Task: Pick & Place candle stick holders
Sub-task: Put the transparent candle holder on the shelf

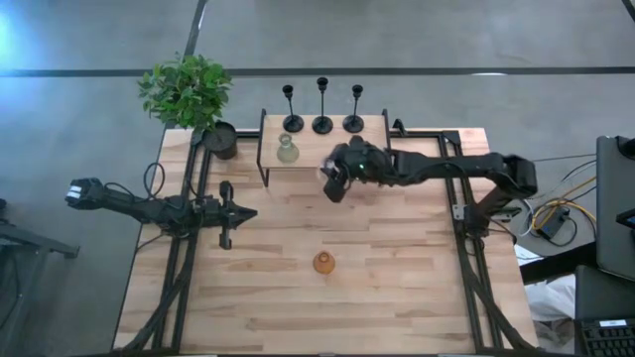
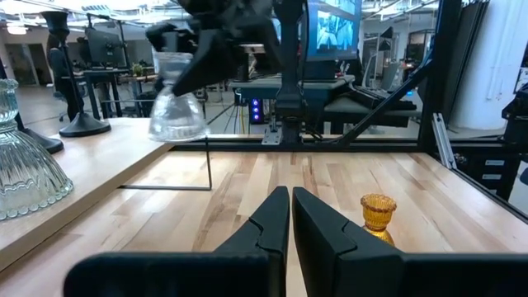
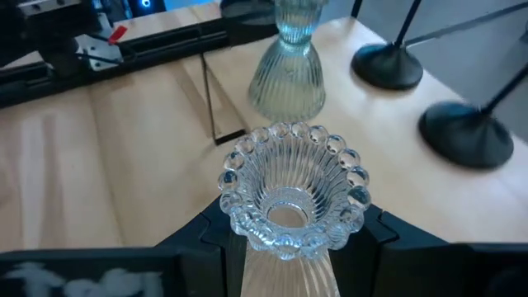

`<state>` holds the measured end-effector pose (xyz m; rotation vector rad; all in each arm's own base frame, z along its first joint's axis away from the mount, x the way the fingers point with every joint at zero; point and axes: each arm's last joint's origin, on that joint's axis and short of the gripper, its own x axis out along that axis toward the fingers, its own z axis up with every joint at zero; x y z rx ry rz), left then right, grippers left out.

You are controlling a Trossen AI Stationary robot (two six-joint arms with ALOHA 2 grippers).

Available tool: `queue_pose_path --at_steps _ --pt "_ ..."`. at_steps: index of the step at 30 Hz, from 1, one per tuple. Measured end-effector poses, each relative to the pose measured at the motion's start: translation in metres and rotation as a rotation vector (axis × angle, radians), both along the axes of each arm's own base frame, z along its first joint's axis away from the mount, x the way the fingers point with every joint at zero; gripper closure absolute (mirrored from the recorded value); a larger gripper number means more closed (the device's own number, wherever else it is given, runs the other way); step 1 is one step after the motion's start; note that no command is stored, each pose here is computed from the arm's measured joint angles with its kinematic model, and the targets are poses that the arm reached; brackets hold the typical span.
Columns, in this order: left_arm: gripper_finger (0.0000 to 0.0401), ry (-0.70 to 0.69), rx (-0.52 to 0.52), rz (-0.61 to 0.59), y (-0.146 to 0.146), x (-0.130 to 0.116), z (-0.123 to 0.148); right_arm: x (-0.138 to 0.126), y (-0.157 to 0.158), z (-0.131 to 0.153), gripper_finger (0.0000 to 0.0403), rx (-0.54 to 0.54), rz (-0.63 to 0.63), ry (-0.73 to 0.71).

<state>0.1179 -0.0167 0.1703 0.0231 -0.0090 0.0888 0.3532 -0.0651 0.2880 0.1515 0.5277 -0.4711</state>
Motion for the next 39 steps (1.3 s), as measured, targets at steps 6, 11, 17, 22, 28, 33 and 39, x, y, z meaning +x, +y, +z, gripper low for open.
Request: queue_pose_path --at_steps 6,11,17,22,28,33,39 --pt "0.0375 0.002 0.001 0.0 0.0 0.0 0.0 0.016 -0.021 0.003 0.0282 -0.045 -0.006 0.031" --pt "0.0375 0.003 0.001 0.0 0.0 0.0 0.0 0.019 -0.041 0.005 0.0282 -0.057 -0.049 0.021" --pt "0.0375 0.006 0.002 0.0 0.0 0.0 -0.001 0.016 -0.058 0.007 0.0282 -0.039 -0.115 -0.02" --pt "0.0375 0.006 0.001 0.0 0.0 0.0 -0.001 0.015 -0.068 0.005 0.0282 -0.04 -0.134 -0.025" --pt "0.0375 0.005 0.001 0.0 0.0 0.0 0.0 0.018 -0.073 -0.001 0.0282 -0.043 -0.105 -0.008" --pt "0.0375 0.006 0.002 0.0 0.0 0.0 -0.001 0.019 -0.075 -0.005 0.0282 -0.05 -0.099 0.008" --pt "0.0375 0.007 0.002 0.0 0.0 0.0 -0.001 0.019 -0.077 -0.006 0.0282 -0.05 -0.102 0.009"
